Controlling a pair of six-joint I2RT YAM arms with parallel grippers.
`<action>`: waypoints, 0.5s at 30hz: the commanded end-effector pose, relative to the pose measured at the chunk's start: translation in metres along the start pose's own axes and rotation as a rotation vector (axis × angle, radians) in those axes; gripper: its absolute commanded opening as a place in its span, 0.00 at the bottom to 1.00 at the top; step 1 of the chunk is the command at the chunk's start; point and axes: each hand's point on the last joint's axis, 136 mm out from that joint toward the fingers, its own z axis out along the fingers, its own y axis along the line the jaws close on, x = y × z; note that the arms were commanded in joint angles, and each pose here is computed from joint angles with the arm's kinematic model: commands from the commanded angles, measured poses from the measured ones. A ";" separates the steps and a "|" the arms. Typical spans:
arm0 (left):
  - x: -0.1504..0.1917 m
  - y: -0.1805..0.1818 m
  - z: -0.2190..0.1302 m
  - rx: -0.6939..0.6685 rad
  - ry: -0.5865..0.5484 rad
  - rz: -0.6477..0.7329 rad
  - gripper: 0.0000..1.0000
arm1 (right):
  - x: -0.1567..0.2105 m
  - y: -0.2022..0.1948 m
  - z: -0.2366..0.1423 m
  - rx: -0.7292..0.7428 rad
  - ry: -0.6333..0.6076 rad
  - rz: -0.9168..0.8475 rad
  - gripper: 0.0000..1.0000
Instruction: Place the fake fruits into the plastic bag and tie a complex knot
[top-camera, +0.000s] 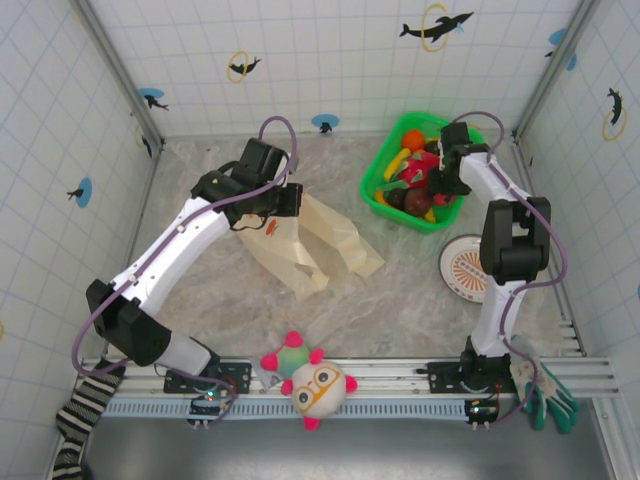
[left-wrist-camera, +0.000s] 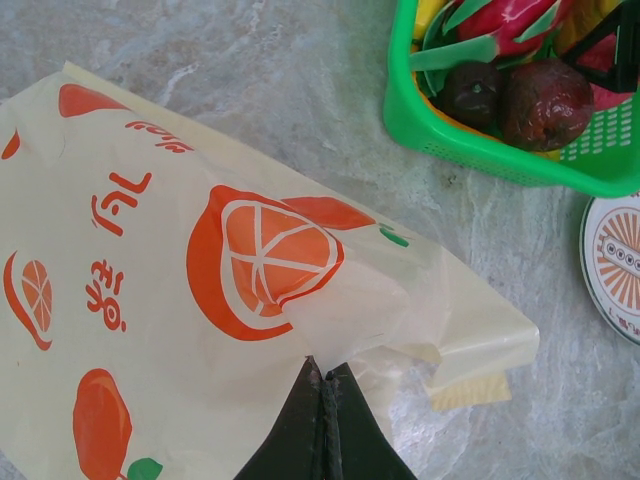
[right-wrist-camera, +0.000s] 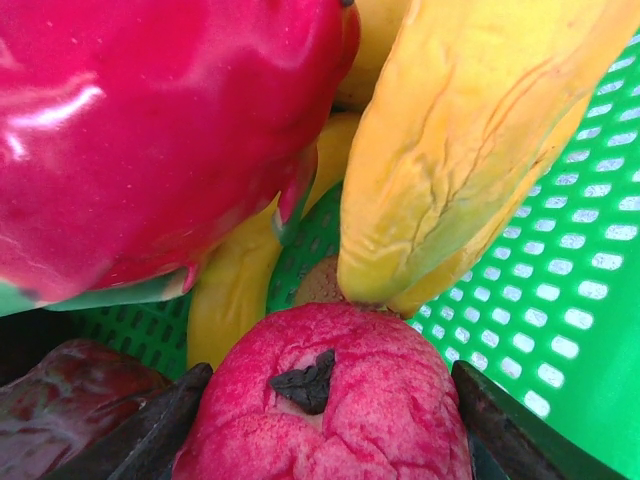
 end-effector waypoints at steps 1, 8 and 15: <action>-0.004 -0.004 -0.002 0.019 0.002 -0.005 0.00 | -0.018 0.002 -0.039 -0.035 -0.090 0.013 0.54; -0.006 -0.008 -0.003 0.036 -0.003 -0.012 0.00 | -0.024 0.002 -0.090 -0.071 -0.240 0.029 0.54; -0.008 -0.008 0.002 0.035 -0.002 -0.012 0.00 | -0.006 0.013 -0.145 -0.186 -0.406 0.050 0.54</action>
